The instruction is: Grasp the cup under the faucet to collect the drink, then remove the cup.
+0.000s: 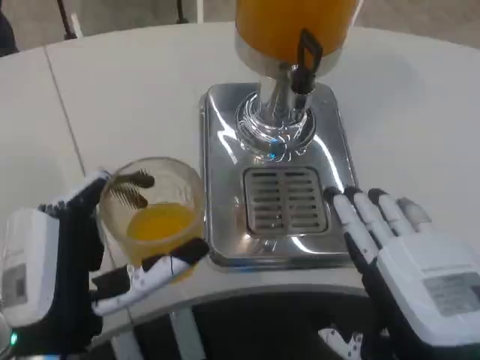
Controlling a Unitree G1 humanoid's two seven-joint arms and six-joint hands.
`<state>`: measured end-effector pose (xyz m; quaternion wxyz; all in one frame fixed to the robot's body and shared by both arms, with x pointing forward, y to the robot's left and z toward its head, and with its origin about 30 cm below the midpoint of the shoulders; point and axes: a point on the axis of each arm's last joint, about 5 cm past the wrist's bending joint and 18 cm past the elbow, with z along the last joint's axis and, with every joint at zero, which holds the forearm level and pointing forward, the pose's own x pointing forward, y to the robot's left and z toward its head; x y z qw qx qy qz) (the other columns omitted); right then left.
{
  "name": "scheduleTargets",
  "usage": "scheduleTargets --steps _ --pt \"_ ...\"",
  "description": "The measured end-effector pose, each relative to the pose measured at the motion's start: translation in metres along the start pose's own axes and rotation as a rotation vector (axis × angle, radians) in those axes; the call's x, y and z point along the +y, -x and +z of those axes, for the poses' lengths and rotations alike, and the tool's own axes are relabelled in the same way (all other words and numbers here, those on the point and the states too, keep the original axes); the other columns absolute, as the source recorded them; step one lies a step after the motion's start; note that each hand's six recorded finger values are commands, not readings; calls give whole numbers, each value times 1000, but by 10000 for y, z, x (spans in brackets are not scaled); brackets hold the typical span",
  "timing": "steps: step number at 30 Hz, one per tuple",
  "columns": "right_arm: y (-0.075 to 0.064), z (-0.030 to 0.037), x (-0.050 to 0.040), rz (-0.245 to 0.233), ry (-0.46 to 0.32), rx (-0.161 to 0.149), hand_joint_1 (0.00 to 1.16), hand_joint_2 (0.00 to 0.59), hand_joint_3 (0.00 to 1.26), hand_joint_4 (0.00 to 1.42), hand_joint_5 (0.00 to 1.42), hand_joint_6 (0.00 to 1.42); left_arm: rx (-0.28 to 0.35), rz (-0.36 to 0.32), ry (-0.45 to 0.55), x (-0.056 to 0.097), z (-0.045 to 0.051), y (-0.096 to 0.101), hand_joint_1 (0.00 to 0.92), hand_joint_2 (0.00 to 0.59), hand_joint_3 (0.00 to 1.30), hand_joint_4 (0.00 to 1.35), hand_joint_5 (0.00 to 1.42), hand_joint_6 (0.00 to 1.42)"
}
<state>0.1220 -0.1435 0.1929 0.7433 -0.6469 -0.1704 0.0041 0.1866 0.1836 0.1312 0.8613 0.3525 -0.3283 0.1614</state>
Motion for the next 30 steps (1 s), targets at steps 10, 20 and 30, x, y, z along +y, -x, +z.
scheduleTargets --steps 10,20,30 --pt "26 87 16 -27 -19 -30 558 363 0 0 0 1 -12 -47 28 89 107 215 594 0 1003 1250 1416 1424" --pt "68 98 24 -17 -43 -50 506 395 0 0 0 15 -17 -77 69 32 166 283 594 0 1003 1250 1402 1424" --pt "32 126 2 -54 -48 -81 465 401 0 0 0 16 -32 -95 77 33 173 283 594 0 1003 1250 1402 1424"
